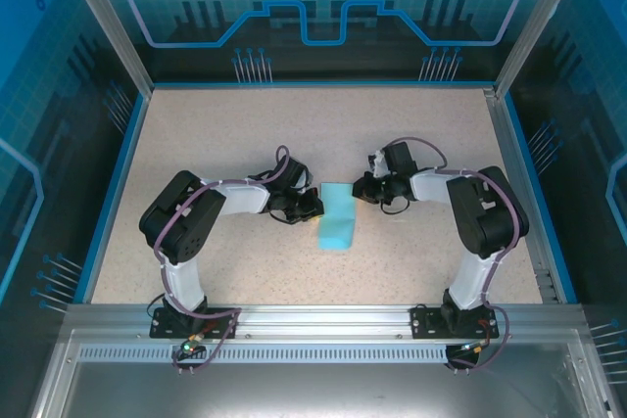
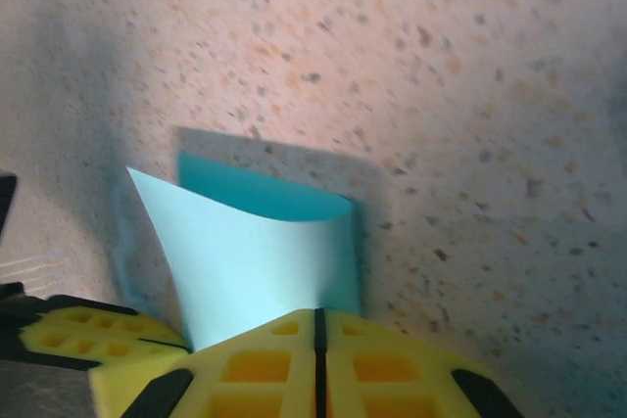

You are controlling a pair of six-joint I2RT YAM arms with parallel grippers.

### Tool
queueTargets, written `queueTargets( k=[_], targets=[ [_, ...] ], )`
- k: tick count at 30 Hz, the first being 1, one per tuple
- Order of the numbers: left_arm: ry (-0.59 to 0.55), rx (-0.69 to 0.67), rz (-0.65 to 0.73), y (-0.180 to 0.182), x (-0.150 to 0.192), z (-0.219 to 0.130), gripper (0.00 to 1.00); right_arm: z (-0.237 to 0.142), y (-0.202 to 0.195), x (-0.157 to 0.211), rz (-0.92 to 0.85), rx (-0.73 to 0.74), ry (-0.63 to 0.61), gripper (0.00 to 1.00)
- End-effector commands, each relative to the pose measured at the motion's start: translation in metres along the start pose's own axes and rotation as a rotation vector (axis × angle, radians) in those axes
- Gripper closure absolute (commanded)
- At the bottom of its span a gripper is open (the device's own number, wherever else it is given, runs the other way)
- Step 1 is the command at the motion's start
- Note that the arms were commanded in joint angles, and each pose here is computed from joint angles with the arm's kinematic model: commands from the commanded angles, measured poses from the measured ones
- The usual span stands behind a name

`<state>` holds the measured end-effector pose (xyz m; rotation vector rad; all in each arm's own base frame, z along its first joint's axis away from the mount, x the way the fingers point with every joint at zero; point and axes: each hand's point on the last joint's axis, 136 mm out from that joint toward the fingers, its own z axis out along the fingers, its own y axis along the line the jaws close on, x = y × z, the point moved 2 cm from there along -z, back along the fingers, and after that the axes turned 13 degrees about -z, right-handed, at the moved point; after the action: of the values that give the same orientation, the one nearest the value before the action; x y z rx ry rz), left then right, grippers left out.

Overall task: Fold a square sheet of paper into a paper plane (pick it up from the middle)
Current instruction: First fold in half a square sheet of paper at the center of the table.

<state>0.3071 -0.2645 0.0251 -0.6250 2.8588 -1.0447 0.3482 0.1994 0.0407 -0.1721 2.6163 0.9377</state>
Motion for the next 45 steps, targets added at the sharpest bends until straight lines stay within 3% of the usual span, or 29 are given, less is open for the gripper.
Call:
queueTargets(
  k=[1, 6, 14, 22, 28, 31, 35, 45],
  targets=[
    [0.002, -0.323, -0.124, 0.088, 0.014, 0.012, 1.00, -0.001, 0.033, -0.013, -0.067, -0.028, -0.028, 0.91],
    [0.002, -0.322, -0.124, 0.088, 0.015, 0.012, 1.00, 0.027, 0.035, -0.002, -0.043, -0.072, 0.042, 0.91],
    [0.006, -0.330, -0.131, 0.092, 0.017, 0.013, 1.00, 0.030, -0.001, -0.012, 0.033, -0.025, 0.021, 0.91],
    [0.007, -0.332, -0.132, 0.094, 0.017, 0.013, 1.00, 0.010, -0.044, -0.033, 0.122, 0.087, -0.065, 0.91],
    [0.006, -0.325, -0.130, 0.091, 0.016, 0.013, 1.00, -0.021, -0.014, -0.048, 0.071, 0.057, -0.138, 0.91],
    [0.002, -0.322, -0.129, 0.091, 0.016, 0.013, 1.00, -0.035, 0.011, -0.031, 0.046, -0.012, -0.121, 0.89],
    [-0.001, -0.317, -0.130, 0.090, 0.015, 0.014, 1.00, -0.033, 0.028, 0.018, 0.076, -0.080, 0.004, 0.89],
    [-0.002, -0.311, -0.123, 0.088, 0.014, 0.015, 1.00, -0.011, 0.039, 0.079, 0.127, -0.147, 0.154, 0.90]
  ],
)
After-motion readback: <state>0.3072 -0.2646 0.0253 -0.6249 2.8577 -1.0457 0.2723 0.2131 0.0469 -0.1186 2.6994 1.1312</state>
